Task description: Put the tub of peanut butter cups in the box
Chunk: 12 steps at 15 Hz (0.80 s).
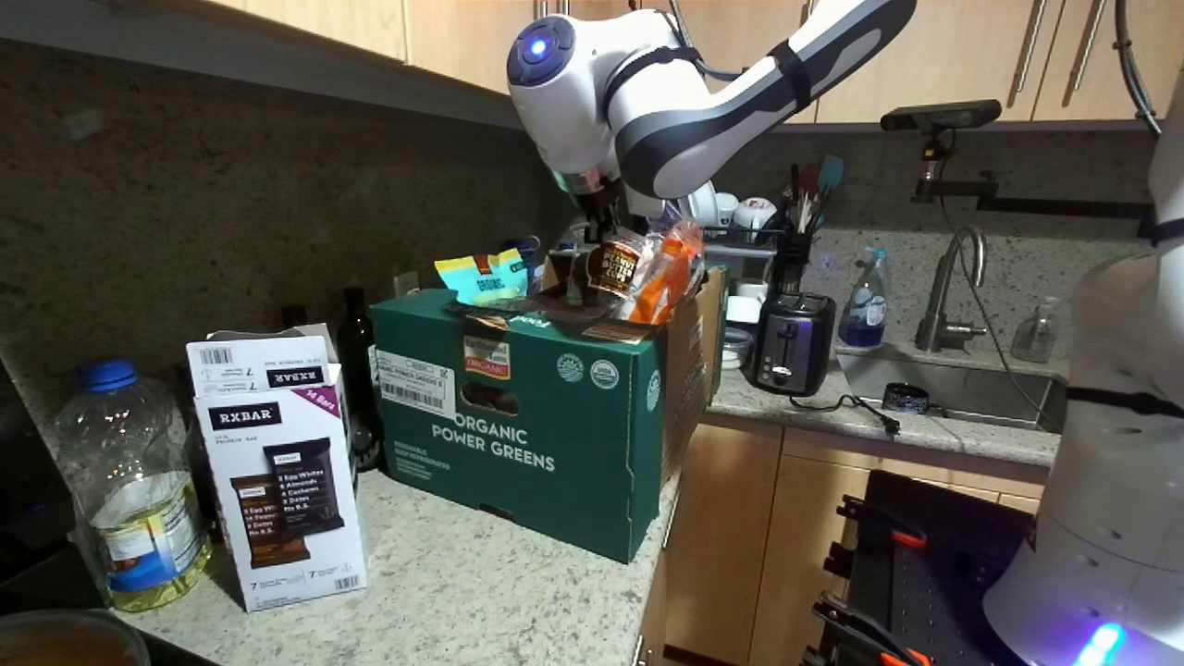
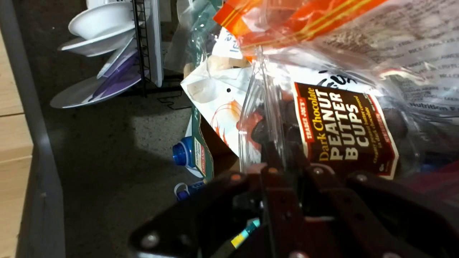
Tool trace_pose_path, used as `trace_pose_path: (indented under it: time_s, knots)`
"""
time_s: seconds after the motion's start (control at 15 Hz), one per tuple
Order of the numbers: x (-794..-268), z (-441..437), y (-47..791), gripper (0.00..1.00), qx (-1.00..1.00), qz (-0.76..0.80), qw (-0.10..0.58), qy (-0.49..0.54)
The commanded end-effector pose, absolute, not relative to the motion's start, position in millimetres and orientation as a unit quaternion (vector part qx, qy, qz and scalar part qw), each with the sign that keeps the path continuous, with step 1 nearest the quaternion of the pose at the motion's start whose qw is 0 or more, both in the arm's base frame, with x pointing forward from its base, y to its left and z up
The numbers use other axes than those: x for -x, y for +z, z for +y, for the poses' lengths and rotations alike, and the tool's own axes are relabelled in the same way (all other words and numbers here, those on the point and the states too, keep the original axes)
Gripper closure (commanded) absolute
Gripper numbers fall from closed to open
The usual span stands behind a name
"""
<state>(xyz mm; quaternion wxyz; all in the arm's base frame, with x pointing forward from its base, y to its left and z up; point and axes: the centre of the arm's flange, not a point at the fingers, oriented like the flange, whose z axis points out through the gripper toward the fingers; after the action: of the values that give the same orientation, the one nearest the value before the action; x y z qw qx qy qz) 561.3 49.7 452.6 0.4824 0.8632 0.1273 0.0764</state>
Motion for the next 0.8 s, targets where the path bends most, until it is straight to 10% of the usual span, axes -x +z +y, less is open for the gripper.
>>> trace_pose_path:
  time_s: [0.0, 0.73]
  knots:
    - [-571, 41, 439, 0.97, -0.862, 0.103, 0.493, 0.062]
    - [-587, 48, 395, 0.97, -0.868, 0.124, 0.479, 0.034]
